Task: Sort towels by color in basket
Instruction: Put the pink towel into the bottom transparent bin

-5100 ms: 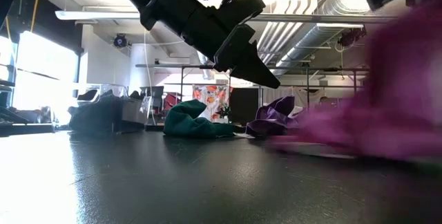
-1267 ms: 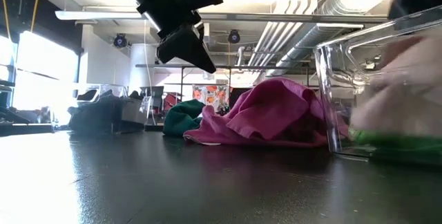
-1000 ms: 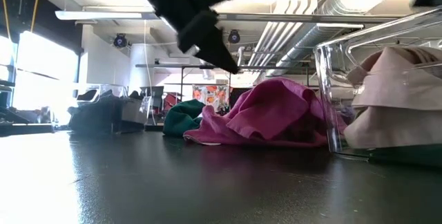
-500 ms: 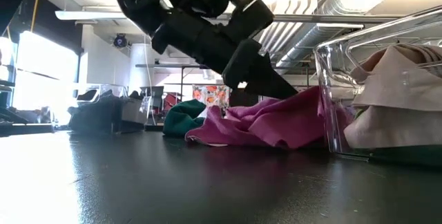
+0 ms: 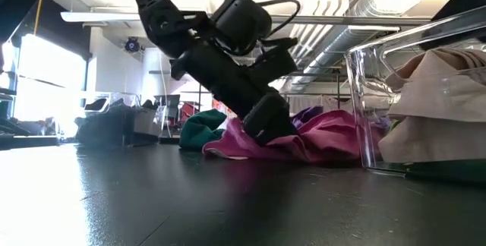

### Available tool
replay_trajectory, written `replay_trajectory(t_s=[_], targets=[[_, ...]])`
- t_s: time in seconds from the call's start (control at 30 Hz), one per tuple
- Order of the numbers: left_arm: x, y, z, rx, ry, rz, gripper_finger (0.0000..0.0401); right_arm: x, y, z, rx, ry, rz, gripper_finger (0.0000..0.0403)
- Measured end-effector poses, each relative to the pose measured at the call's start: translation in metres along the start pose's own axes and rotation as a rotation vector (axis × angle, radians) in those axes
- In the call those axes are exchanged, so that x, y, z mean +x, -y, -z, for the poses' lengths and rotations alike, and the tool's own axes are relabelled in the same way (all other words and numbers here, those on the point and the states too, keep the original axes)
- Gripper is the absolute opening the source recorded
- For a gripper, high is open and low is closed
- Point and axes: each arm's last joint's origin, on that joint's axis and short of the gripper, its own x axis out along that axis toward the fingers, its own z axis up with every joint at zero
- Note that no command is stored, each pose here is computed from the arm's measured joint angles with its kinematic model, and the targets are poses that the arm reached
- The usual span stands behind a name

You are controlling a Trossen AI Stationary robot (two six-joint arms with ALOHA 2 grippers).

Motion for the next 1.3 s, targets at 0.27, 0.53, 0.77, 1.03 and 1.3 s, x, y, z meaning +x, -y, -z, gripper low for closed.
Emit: replay_trajectory(t_s=[0.27, 0.53, 0.77, 1.03, 1.3], targets=[[-0.001, -0.001, 0.005, 0.073, -0.066, -0.074, 0.0055, 0.023, 0.001, -0.007, -0.094, 0.118, -0.118, 0.0144], [-0.043, 0.029, -0.03, 0.29, -0.025, -0.219, 0.0007, 0.032, -0.004, -0.048, -0.249, 0.192, -0.095, 0.0192], [-0.092, 0.06, -0.063, 0.469, 0.043, -0.414, 0.0003, 0.048, 0.009, -0.072, -0.413, 0.198, -0.02, 0.026], [-0.118, 0.08, -0.08, 0.539, 0.139, -0.44, 0.0001, 0.072, 0.026, -0.08, -0.413, 0.13, -0.008, 0.0261], [-0.126, 0.088, -0.091, 0.578, 0.242, -0.46, 0.0001, 0.116, 0.033, -0.073, -0.405, 0.118, 0.068, 0.0236]])
